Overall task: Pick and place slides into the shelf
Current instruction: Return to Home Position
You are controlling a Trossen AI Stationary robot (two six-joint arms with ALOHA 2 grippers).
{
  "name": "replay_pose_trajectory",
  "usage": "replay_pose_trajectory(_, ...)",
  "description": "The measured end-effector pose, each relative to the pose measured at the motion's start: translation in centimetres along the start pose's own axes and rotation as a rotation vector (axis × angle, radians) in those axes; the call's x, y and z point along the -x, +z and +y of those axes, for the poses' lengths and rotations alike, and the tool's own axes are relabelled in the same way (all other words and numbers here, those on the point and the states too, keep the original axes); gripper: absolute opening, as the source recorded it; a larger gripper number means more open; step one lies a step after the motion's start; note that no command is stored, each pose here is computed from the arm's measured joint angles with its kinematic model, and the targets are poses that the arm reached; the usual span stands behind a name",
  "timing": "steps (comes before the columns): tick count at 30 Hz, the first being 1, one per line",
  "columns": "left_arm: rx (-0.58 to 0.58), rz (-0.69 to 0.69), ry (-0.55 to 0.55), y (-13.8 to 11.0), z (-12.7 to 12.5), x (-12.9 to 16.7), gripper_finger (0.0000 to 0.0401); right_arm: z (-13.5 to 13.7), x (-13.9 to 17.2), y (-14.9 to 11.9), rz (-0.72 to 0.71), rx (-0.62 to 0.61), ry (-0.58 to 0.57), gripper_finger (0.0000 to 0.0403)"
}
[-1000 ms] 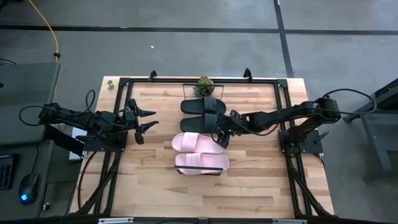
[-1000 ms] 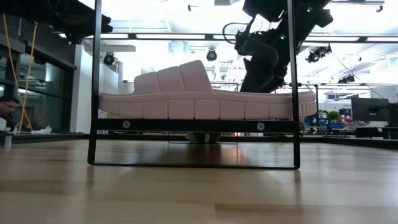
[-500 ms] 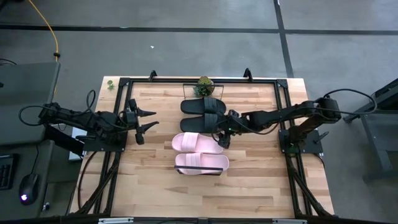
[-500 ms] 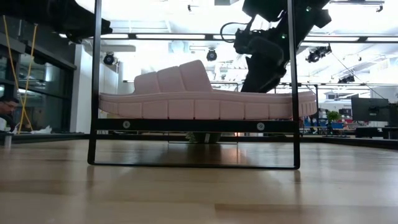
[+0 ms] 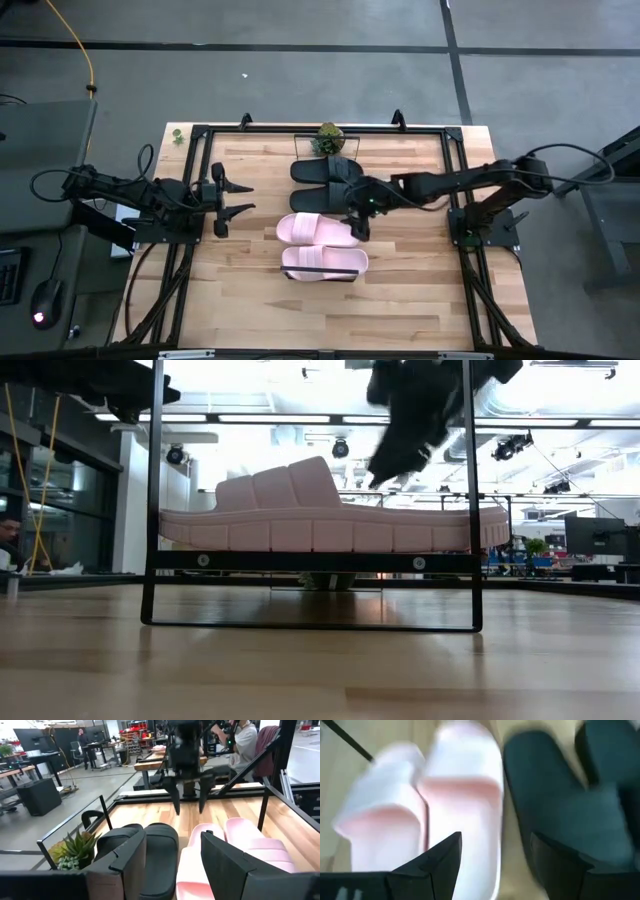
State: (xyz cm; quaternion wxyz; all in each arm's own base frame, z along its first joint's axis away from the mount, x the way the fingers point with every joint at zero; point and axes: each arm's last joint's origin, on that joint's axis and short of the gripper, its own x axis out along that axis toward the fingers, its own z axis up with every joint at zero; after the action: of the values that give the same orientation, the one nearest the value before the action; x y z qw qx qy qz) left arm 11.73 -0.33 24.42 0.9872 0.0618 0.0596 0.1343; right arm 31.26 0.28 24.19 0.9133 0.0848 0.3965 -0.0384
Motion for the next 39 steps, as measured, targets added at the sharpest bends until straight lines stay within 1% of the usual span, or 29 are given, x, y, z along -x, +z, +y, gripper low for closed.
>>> replay_pose_trajectory(3,0.002,-0.001,0.000,0.0,0.0,0.0,0.0172,1.0,1.1,0.6,-0.082,0.068,0.032,0.0229)
replay_pose_trajectory(9,0.004,-0.001,0.000,0.0,0.0,0.0,0.0172,3.1,5.3,1.3,-0.222,0.158,0.128,0.0229)
replay_pose_trajectory(13,0.012,-0.002,0.000,0.0,0.0,0.0,0.0172,4.4,8.0,0.7,-0.333,0.221,0.188,0.0229)
replay_pose_trajectory(16,0.019,-0.003,0.000,0.0,0.0,0.0,0.0172,4.7,9.9,-0.5,-0.419,0.254,0.226,0.0229)
replay_pose_trajectory(20,0.024,-0.013,0.001,0.1,0.0,0.0,0.0172,4.0,11.8,-2.4,-0.515,0.247,0.234,0.0229)
replay_pose_trajectory(24,0.029,-0.020,0.003,0.2,0.0,0.0,0.0172,2.9,13.0,-4.8,-0.618,0.231,0.240,0.0229)
replay_pose_trajectory(29,0.067,-0.022,0.061,0.2,0.2,0.0,0.0172,1.2,14.3,-7.2,-0.806,0.167,0.198,0.0229)
replay_pose_trajectory(31,0.087,-0.023,0.088,0.3,0.3,0.1,0.0172,0.8,14.7,-8.0,-0.869,0.138,0.204,0.0229)
replay_pose_trajectory(36,0.093,-0.019,0.087,0.2,0.3,0.1,0.0172,0.1,15.1,-9.8,-0.923,0.134,0.208,0.0229)
replay_pose_trajectory(39,0.093,-0.016,0.086,0.2,0.3,0.1,0.0172,-0.2,15.4,-10.4,-0.949,0.132,0.194,0.0229)
